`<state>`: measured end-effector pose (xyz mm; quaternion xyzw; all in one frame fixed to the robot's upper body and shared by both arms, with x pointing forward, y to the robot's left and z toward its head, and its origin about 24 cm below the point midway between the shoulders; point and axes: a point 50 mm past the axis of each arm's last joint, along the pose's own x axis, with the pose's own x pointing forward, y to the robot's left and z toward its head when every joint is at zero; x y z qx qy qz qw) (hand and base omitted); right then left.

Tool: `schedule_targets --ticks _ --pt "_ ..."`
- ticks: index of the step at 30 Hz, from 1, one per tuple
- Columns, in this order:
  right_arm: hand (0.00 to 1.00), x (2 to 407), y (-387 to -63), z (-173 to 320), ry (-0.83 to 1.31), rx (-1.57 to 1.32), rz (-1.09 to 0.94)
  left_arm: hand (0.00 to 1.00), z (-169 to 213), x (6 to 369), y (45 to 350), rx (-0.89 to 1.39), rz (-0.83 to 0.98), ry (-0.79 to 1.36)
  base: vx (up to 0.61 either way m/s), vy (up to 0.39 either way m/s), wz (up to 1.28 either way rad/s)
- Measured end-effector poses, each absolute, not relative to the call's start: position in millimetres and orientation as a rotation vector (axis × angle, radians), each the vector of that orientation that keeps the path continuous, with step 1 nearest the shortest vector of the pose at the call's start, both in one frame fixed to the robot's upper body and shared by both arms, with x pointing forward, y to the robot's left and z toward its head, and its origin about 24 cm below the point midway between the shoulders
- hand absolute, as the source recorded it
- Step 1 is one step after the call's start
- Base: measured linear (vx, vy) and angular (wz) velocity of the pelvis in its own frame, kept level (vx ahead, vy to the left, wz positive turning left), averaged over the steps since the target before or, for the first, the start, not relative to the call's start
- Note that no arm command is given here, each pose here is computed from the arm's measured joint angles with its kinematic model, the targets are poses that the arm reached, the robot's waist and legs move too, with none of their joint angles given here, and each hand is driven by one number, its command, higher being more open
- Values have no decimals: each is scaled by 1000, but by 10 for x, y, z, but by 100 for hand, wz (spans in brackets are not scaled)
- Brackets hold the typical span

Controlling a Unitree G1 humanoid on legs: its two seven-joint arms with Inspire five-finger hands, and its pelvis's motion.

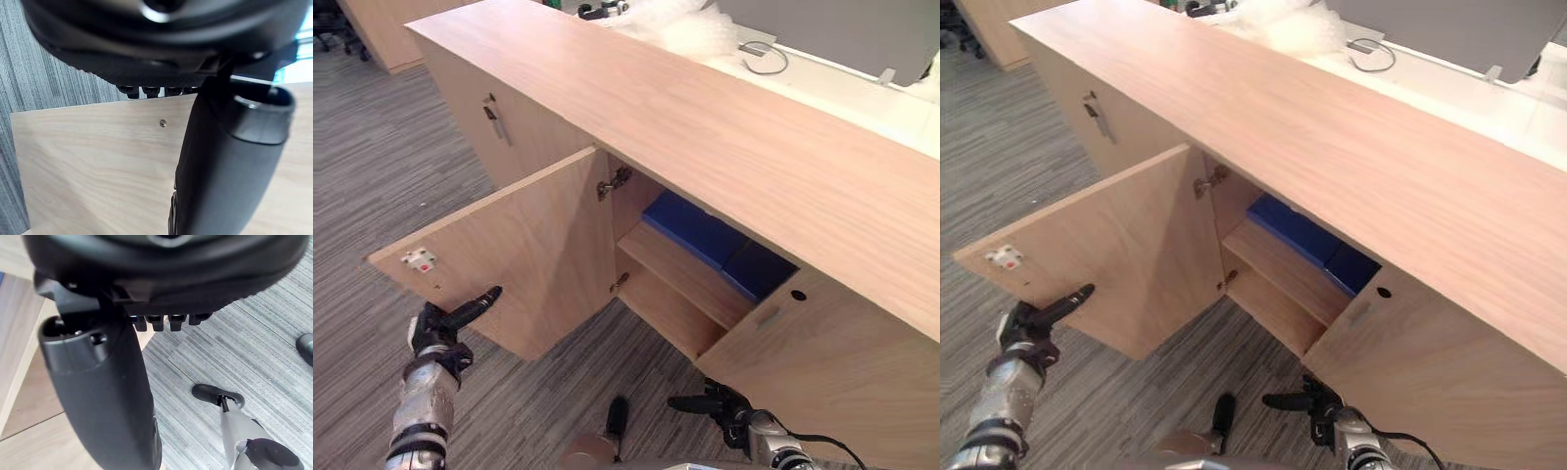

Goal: Walk over to the cabinet, pick up the folder, carry it to the office cabinet, place the folder inside the office cabinet, then close the office cabinet door

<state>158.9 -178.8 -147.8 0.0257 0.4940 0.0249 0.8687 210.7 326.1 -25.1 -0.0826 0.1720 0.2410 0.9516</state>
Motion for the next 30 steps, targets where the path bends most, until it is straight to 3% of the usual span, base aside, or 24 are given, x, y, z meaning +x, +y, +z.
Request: schedule_targets --ticks 3,9,12,14,17,21,24,30 --pt "100 1575 -1777 -1487 1041 28 75 100 -250 1997 3010 -125 373 353 -89 23 25" --pt "100 1605 -1716 -1491 1043 -19 134 100 -256 1701 2078 -66 -21 382 -104 80 40" --pt "100 1626 -1581 -1491 1037 -54 207 100 -249 1543 1637 12 -303 403 -79 68 -24" --pt "100 1612 -1419 -1499 1029 -64 275 100 -21 1514 1366 77 -553 308 -105 67 1" --pt "100 1535 -1350 -1529 1053 -118 353 100 358 1459 1142 87 -728 105 18 22 -53" --pt "100 1353 -1411 -1599 1115 -251 453 100 978 1449 1205 149 -713 -273 -41 -4 -6" --pt "100 1272 -1437 -1624 1138 -304 505 100 931 1406 1313 158 -659 -239 -20 -40 10" --pt "100 1224 -1423 -1641 1157 -292 509 100 612 1326 1255 95 -671 -70 7 -97 5"
